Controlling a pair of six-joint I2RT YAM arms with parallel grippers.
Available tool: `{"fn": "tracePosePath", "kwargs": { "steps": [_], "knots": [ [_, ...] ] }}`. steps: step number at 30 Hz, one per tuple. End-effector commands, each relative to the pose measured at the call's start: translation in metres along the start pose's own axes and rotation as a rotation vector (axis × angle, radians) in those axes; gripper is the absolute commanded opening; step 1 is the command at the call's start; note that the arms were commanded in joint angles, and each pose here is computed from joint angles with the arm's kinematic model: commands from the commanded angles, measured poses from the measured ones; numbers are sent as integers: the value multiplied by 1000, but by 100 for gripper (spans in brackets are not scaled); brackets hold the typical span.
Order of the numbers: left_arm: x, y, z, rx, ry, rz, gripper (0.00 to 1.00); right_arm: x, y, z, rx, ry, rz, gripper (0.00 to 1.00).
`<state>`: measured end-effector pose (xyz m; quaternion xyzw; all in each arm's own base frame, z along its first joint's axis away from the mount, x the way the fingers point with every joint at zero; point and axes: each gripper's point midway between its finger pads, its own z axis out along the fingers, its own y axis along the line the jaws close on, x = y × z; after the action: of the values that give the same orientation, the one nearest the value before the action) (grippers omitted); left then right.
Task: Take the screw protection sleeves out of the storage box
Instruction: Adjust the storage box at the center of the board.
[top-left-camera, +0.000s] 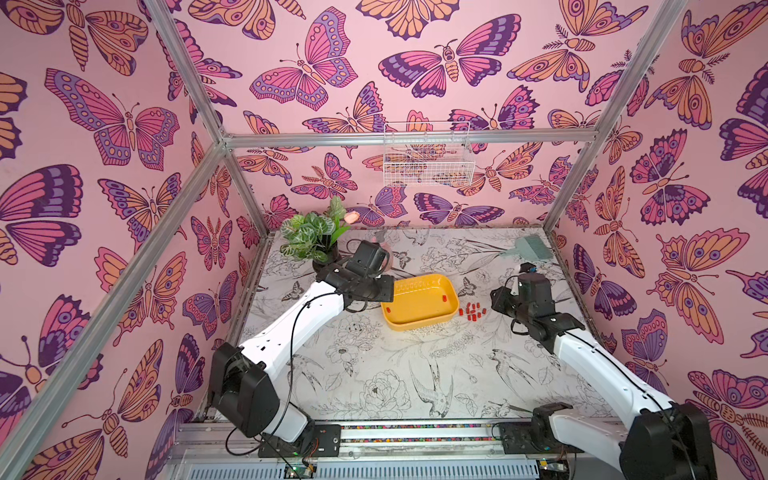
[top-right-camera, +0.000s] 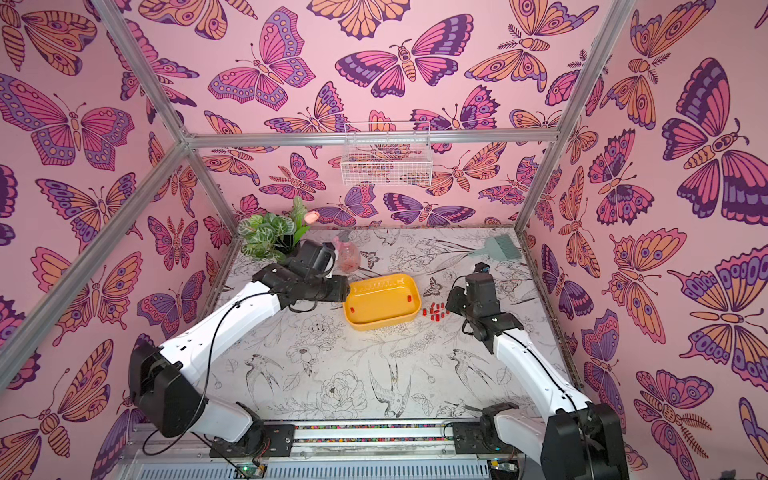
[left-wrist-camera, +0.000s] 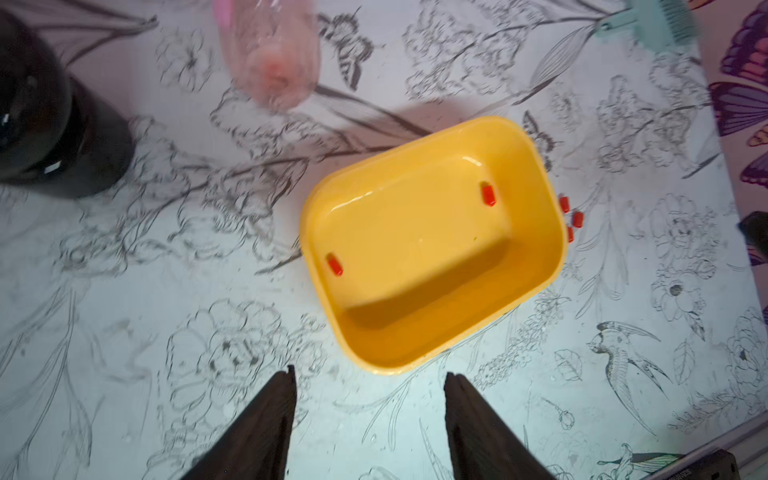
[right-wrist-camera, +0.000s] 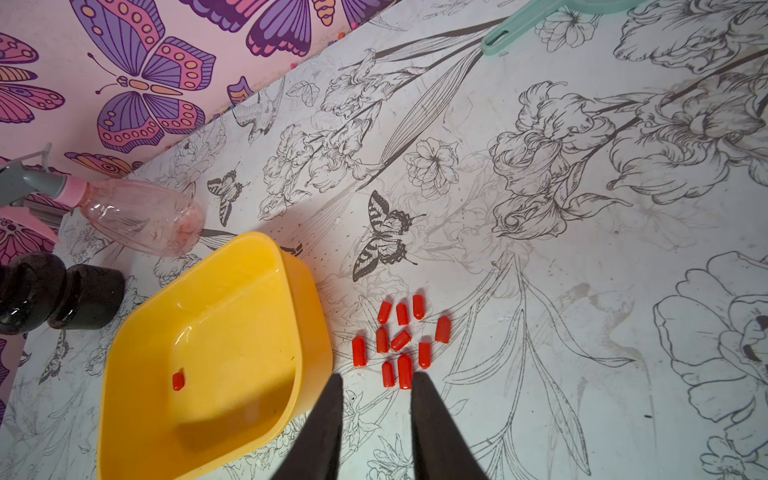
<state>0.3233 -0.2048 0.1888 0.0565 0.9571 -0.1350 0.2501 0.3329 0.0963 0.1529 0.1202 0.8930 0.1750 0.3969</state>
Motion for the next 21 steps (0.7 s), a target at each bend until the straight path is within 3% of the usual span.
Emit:
{"fn": "tracePosePath", "kwargs": {
  "steps": [1,9,21],
  "knots": [
    [32,21,11,-61,114,-56,65,-9,6,0,-25,-13,-9,32],
    [45,20,51,-74,225,-97,65,-9,7,-3,-33,-20,-7,32],
    [37,19,101,-108,285,-128,55,-8,9,0,-53,-7,0,32]
  ]
}}
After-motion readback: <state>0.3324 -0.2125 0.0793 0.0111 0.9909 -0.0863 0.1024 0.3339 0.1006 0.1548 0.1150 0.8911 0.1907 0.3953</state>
